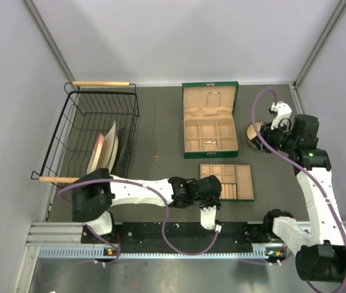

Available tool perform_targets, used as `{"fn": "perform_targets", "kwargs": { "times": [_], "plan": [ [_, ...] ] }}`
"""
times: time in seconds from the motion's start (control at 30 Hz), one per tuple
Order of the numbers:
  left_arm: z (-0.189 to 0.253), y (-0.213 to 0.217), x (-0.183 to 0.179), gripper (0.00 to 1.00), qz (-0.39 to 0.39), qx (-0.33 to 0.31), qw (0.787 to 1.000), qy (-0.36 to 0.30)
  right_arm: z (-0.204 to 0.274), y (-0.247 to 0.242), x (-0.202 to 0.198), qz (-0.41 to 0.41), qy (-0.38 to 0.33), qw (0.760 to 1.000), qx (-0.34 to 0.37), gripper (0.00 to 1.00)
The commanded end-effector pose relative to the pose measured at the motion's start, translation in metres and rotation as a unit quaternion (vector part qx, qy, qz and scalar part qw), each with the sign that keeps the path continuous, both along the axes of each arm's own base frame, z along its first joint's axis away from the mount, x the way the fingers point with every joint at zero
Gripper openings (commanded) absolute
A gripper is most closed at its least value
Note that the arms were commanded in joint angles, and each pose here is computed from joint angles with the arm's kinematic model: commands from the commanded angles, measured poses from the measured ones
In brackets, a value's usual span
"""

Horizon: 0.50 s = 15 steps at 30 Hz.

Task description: Organize the mixed jewelry

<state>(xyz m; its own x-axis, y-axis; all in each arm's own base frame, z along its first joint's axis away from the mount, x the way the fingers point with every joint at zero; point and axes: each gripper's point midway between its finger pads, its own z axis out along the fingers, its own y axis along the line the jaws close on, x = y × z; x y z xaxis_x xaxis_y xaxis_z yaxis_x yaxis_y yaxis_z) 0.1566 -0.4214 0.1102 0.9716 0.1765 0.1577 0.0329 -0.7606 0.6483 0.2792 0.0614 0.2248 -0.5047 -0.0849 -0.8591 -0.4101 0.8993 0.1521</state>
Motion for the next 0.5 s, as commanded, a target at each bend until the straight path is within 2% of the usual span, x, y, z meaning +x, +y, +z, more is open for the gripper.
{"fn": "perform_targets", "kwargs": {
  "times": [0.0,0.47],
  "plan": [
    [0.001,-0.012,0.013,0.00,0.016,-0.043,0.999,-0.027,0.012,-0.001,0.001,0.011,-0.022,1.000,-0.006,0.35],
    [-0.014,-0.005,0.010,0.00,0.027,-0.067,0.997,-0.009,0.005,0.001,0.002,0.013,-0.008,1.000,-0.001,0.35]
  ]
}}
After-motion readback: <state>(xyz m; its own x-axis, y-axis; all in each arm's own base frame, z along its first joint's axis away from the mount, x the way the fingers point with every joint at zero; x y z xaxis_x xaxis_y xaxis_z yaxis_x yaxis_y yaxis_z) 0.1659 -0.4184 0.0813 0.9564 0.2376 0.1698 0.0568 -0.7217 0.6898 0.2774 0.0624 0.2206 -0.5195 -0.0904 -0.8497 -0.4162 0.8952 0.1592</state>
